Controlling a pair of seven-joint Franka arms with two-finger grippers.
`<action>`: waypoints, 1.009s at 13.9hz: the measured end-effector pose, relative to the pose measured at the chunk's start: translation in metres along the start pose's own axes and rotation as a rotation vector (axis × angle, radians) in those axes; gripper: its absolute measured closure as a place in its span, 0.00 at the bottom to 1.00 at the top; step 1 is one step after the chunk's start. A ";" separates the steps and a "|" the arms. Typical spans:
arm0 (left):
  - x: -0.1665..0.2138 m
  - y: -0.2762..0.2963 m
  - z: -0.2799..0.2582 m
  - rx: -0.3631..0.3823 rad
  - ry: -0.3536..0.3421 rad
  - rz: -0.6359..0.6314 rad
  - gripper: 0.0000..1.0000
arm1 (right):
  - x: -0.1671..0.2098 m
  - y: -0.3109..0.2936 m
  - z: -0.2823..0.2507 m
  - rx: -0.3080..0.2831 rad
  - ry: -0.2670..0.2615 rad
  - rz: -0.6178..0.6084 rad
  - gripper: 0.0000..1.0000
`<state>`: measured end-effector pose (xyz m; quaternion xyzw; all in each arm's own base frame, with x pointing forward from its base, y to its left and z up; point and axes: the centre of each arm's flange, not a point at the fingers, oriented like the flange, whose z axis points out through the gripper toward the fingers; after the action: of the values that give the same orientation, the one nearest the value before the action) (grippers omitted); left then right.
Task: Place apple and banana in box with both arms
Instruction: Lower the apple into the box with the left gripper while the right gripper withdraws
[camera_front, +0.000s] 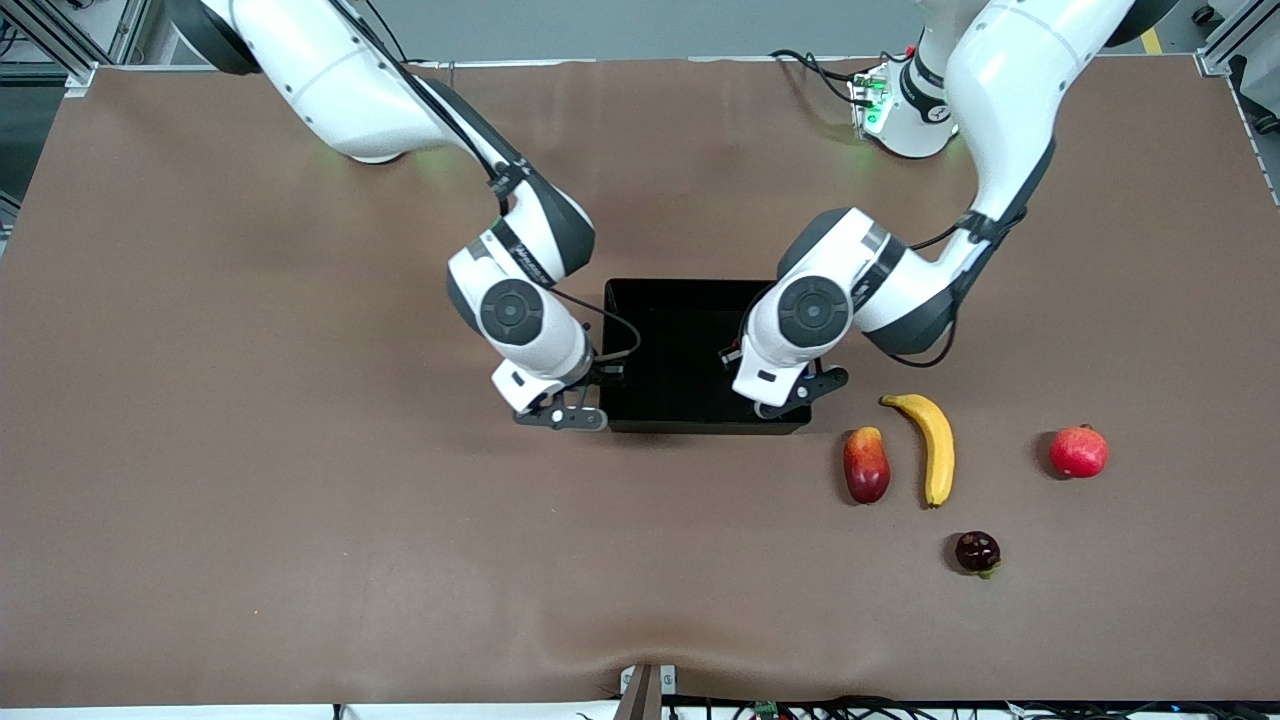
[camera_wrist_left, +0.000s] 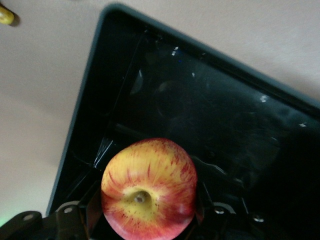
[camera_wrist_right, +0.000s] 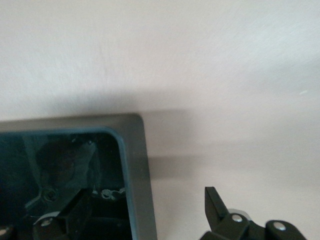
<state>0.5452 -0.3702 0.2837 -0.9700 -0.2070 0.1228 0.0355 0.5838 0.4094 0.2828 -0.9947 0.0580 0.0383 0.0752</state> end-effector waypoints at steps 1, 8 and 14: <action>-0.001 0.003 0.011 0.009 0.014 -0.014 0.24 | 0.006 0.008 -0.017 -0.001 0.007 0.014 0.00; -0.004 0.014 0.067 0.046 0.055 -0.060 0.24 | 0.014 0.068 -0.137 -0.077 -0.023 0.067 0.00; -0.014 0.022 0.078 0.049 0.053 -0.096 0.24 | -0.014 0.163 -0.276 -0.163 -0.092 -0.062 0.00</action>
<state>0.5216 -0.3942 0.2091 -0.9606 -0.2494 0.1004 0.0705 0.5693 0.2087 0.5324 -0.9961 0.0201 0.0864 -0.0022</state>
